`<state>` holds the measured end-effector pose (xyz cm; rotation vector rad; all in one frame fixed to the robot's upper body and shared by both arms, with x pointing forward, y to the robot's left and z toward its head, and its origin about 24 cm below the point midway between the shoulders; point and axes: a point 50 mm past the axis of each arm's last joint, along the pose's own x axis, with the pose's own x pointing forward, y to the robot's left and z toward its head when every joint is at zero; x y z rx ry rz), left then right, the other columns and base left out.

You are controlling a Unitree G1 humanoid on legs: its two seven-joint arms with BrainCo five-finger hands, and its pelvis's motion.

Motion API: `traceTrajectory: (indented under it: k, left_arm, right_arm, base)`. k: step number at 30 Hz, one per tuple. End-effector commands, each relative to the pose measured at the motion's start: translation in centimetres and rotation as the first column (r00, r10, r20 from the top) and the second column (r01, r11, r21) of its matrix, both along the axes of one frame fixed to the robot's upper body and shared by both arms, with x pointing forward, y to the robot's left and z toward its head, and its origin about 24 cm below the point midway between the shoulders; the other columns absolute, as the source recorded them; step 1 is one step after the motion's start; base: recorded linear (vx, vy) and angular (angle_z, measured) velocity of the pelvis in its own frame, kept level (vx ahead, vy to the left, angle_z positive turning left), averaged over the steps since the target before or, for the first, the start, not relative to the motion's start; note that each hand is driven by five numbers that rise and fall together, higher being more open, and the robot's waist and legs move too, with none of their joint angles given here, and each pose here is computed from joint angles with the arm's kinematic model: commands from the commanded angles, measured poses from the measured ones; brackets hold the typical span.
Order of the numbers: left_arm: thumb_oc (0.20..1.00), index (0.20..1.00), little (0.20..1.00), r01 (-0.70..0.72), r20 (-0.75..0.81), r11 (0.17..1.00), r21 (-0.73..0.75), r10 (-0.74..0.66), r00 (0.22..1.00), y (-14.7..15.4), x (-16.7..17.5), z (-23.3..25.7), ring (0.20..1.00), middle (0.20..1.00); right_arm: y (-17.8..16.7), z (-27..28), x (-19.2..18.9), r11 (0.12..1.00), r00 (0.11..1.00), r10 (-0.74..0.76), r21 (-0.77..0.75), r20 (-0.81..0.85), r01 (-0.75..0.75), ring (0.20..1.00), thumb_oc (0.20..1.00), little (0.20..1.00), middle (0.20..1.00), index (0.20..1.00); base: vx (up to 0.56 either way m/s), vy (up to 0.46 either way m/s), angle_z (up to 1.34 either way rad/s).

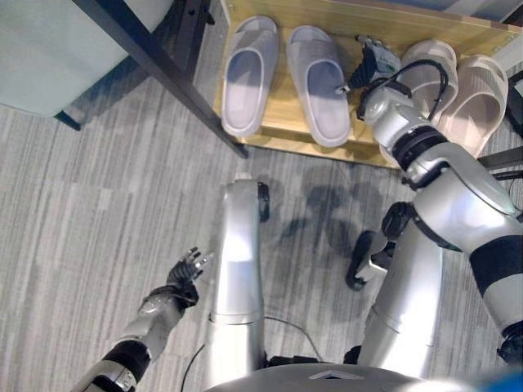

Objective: Arrange the slippers neatly on the shoe rack.

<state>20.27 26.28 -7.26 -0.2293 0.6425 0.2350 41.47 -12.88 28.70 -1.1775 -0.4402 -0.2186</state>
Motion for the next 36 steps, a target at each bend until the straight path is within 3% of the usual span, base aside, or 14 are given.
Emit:
traceTrajectory:
  k: [1, 8, 11, 16, 28, 30, 32, 36]
  left_arm:
    - [1.000, 1.000, 1.000, 0.098, 0.036, 0.995, 0.000, -0.098, 0.995, -2.0, 0.5, 0.4, 1.000, 1.000]
    - [1.000, 1.000, 1.000, 0.201, 0.151, 0.979, 0.040, -0.205, 0.967, -4.2, 3.9, 2.5, 1.000, 1.000]
    - [1.000, 1.000, 1.000, 0.209, 0.200, 0.977, 0.027, -0.211, 0.957, -4.9, 5.0, 3.3, 1.000, 1.000]
    - [1.000, 1.000, 1.000, 0.191, 0.192, 0.981, 0.017, -0.191, 0.963, -4.9, 4.9, 2.8, 1.000, 1.000]
    - [1.000, 1.000, 1.000, 0.157, 0.103, 0.987, -0.016, -0.155, 0.983, -4.4, 2.9, 0.0, 1.000, 1.000]
    - [1.000, 1.000, 1.000, 0.160, 0.099, 0.987, -0.012, -0.158, 0.982, -4.5, 2.9, -0.2, 1.000, 1.000]
    - [1.000, 1.000, 1.000, 0.142, 0.110, 0.990, -0.023, -0.139, 0.984, -4.7, 3.1, -0.1, 1.000, 1.000]
    - [1.000, 1.000, 1.000, 0.112, 0.103, 0.993, -0.024, -0.108, 0.989, -4.9, 3.3, -0.3, 1.000, 1.000]
  right_arm:
    - [-1.1, 7.0, -1.8, 0.991, 0.972, -0.075, -0.090, 0.221, 0.097, 1.000, 1.000, 1.000, 1.000, 1.000]
    - [-3.3, 8.5, -3.6, 0.992, 0.948, -0.124, 0.040, 0.292, 0.118, 1.000, 1.000, 1.000, 1.000, 1.000]
    - [-3.5, 8.1, -4.8, 0.996, 0.941, -0.075, 0.075, 0.329, 0.053, 1.000, 1.000, 1.000, 1.000, 1.000]
    - [-4.4, 7.1, -5.5, 0.998, 0.937, -0.043, 0.054, 0.346, 0.026, 1.000, 1.000, 1.000, 1.000, 1.000]
    - [-3.2, 6.5, -9.4, 0.953, 0.860, 0.228, -0.288, 0.457, -0.099, 1.000, 1.000, 1.000, 1.000, 1.000]
    - [-1.8, 6.3, -9.2, 0.927, 0.857, 0.281, -0.354, 0.431, -0.126, 1.000, 1.000, 1.000, 1.000, 1.000]
    - [1.7, 5.5, -10.1, 0.860, 0.812, 0.449, -0.425, 0.372, -0.281, 1.000, 1.000, 1.000, 1.000, 1.000]
    - [5.1, 3.1, -11.4, 0.796, 0.768, 0.567, -0.439, 0.298, -0.417, 1.000, 1.000, 1.000, 1.000, 1.000]
  base:
    - [0.01, -0.014, -0.04]
    - [0.00, 0.000, 0.00]
    - [0.00, 0.000, 0.00]
    - [0.00, 0.000, 0.00]
    - [0.00, 0.000, 0.00]
    - [0.00, 0.000, 0.00]
    - [0.00, 0.000, 0.00]
    - [0.00, 0.000, 0.00]
